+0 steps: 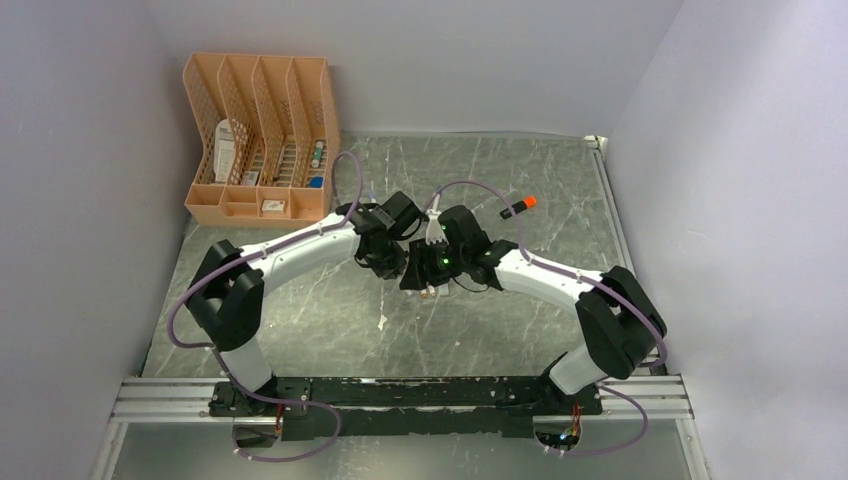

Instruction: Open the pen caps

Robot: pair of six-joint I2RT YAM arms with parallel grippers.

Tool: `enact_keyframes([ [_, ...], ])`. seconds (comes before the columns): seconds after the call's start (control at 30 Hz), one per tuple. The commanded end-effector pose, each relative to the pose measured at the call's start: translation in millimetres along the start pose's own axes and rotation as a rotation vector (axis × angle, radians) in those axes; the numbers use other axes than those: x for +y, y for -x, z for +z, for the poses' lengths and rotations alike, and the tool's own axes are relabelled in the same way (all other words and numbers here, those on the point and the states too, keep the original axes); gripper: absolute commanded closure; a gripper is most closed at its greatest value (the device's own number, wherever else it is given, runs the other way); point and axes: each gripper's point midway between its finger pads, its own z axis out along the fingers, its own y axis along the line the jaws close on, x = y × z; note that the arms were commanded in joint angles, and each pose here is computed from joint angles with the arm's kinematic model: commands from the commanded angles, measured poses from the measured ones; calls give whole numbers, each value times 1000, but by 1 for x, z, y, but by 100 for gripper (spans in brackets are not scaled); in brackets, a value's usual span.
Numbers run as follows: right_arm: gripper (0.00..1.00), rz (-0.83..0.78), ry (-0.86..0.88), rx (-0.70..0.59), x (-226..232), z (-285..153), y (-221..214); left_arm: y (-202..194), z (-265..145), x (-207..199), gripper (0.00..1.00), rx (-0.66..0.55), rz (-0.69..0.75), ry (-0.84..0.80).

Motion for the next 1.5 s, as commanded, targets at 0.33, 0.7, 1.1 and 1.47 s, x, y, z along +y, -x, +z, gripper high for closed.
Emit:
enact_keyframes([
  [0.33, 67, 40, -53, -72, -15, 11, 3, -38, -43, -45, 87, 197, -37, -274],
  [0.7, 75, 36, -132, -68, -30, 5, -5, -38, -52, -52, 88, 212, -47, -314],
  [1.1, 100, 20, -74, -115, -8, -18, 6, -30, -64, -82, 72, 150, 128, -529],
  [1.47, 100, -8, -119, -189, 3, -75, 3, -20, -122, -89, 5, 0, 371, -903],
])
